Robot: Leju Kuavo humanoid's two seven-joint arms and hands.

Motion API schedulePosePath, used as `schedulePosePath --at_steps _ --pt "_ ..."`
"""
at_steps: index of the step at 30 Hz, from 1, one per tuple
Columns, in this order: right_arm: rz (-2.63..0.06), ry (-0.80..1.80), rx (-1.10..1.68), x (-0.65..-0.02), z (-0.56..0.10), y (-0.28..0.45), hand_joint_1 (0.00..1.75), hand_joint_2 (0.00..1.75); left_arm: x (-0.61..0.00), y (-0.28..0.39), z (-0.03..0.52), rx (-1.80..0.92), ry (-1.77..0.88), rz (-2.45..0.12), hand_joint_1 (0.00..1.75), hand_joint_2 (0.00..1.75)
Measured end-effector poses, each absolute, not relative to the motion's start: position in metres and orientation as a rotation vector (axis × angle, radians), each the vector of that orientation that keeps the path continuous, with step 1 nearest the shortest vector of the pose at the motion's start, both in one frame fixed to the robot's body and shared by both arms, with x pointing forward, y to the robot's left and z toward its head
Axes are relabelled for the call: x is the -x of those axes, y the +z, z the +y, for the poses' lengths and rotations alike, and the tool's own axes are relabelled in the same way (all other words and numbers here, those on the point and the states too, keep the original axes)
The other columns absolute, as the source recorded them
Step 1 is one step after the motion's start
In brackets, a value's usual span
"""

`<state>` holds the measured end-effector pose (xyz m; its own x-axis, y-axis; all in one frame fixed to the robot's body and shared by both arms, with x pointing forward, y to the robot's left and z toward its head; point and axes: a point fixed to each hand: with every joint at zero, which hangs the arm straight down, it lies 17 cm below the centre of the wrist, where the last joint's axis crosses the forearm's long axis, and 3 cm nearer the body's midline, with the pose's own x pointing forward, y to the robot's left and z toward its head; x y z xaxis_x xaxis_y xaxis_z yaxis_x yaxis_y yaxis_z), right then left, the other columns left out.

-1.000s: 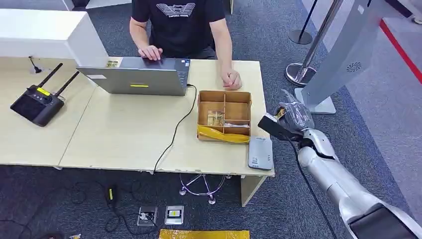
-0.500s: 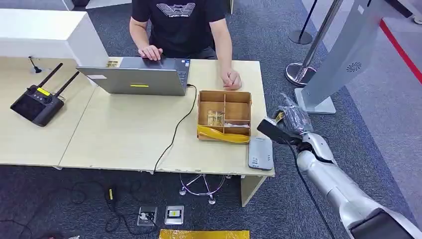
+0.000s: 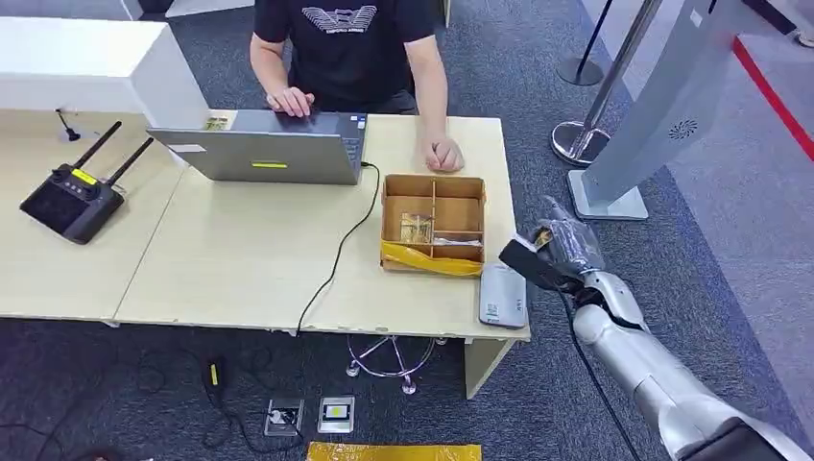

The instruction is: Pass the card to the sensor for recognition and then transmit it.

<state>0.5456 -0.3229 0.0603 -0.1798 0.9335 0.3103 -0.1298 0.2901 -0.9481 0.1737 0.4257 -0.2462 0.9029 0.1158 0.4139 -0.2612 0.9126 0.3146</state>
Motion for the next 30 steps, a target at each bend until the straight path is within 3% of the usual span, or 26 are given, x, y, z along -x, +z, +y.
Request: schedulePosePath --at_steps 22,30 --pt "-1.313 1.172 0.805 -0.506 -0.355 0.022 1.75 1.75 -0.166 -0.248 0.427 -0.378 0.202 -0.398 0.0 0.0" --pt "-1.329 1.202 0.804 -0.493 -0.333 0.025 1.75 1.75 -0.167 -0.247 0.426 -0.375 0.201 -0.404 0.0 0.0"
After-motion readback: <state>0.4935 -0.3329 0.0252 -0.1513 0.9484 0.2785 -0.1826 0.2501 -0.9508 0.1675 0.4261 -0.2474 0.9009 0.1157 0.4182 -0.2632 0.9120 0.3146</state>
